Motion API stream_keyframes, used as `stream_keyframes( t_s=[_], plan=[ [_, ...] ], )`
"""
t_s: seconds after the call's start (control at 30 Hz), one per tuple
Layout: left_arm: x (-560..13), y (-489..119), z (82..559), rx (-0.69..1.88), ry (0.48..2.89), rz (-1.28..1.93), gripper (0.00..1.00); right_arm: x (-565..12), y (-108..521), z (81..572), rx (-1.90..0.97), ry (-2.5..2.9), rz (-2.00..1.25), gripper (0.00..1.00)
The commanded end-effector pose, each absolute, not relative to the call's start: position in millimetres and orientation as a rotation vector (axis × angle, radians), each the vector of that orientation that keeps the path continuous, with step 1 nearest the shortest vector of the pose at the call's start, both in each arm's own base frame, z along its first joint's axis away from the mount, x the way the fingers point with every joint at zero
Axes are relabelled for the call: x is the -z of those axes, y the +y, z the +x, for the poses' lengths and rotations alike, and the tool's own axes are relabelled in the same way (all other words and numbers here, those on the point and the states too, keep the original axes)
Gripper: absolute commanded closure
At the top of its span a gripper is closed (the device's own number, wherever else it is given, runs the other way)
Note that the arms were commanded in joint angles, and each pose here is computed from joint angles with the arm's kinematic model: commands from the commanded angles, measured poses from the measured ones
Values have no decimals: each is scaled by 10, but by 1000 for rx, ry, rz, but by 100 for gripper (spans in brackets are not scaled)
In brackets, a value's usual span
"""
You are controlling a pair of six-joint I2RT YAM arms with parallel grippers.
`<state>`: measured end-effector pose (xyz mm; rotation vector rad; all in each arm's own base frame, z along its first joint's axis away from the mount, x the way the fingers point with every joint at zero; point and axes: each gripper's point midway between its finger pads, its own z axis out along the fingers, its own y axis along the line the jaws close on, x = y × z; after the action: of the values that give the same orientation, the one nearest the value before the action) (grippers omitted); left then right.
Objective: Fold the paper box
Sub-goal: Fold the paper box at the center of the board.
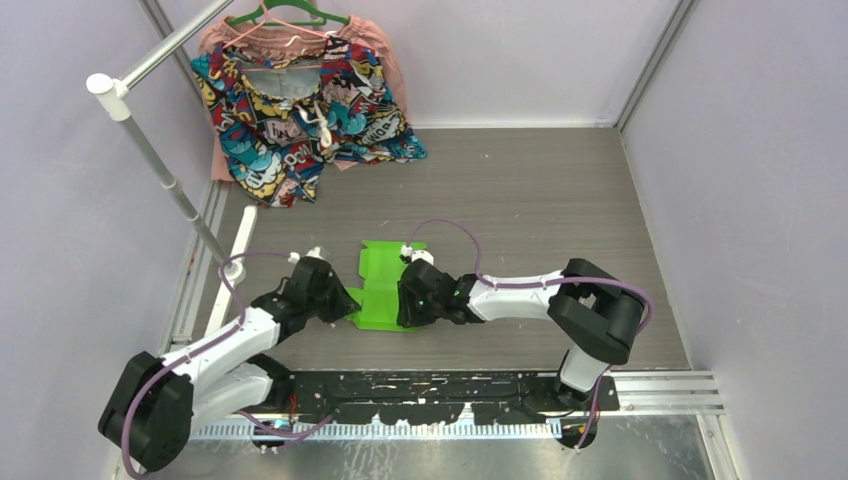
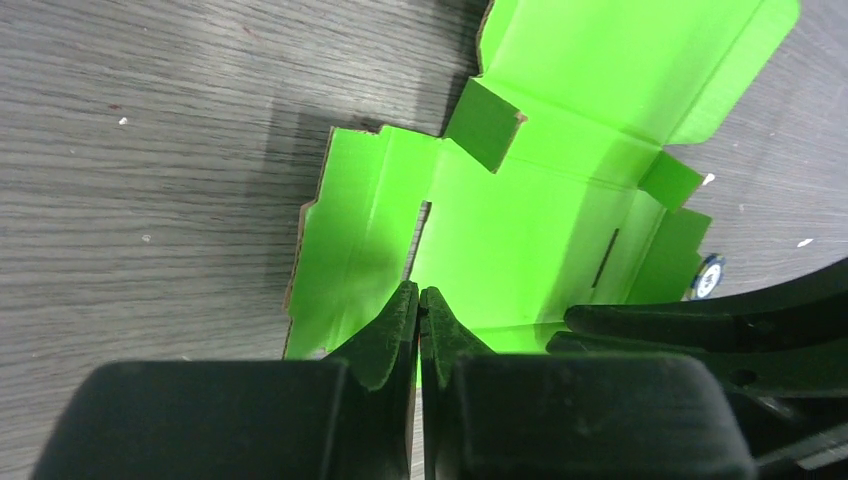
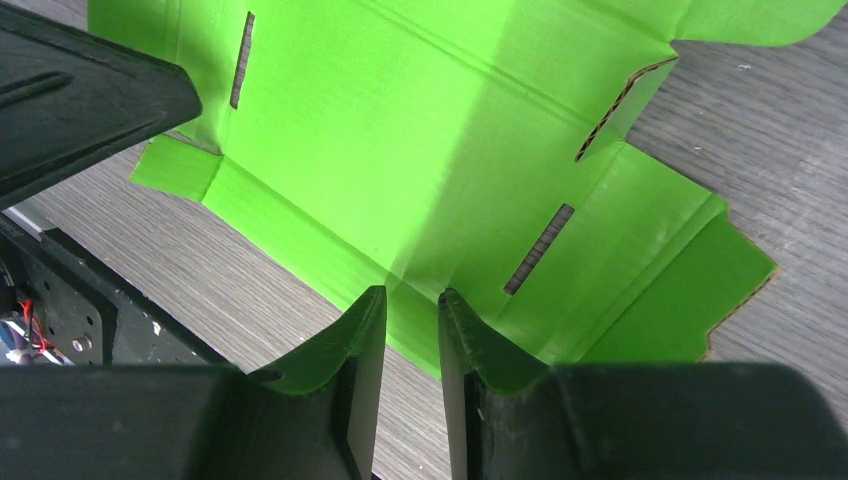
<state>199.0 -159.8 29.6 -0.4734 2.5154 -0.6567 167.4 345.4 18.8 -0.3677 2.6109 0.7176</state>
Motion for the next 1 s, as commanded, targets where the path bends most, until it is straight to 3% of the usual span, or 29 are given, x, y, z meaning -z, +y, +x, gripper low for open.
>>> stream_keyframes(
  t_s=[0.0,0.3,0.7,0.97],
  plan=[
    [-445,-1568,2042,669,2445,-494,95,315,2909,1424,-425,2809,-414,68],
    [-459,-1604,1984,716,2449,-511,95,324,2942,1429,-432,2814,-420,68],
    [-483,-1298,1903,575,2397,-559,95,325,2949,1423,-433,2817,-428,68],
    [-345,-1406,1866,609,2468,-531,100,323,2968,1432,-437,2816,-424,68]
  ],
)
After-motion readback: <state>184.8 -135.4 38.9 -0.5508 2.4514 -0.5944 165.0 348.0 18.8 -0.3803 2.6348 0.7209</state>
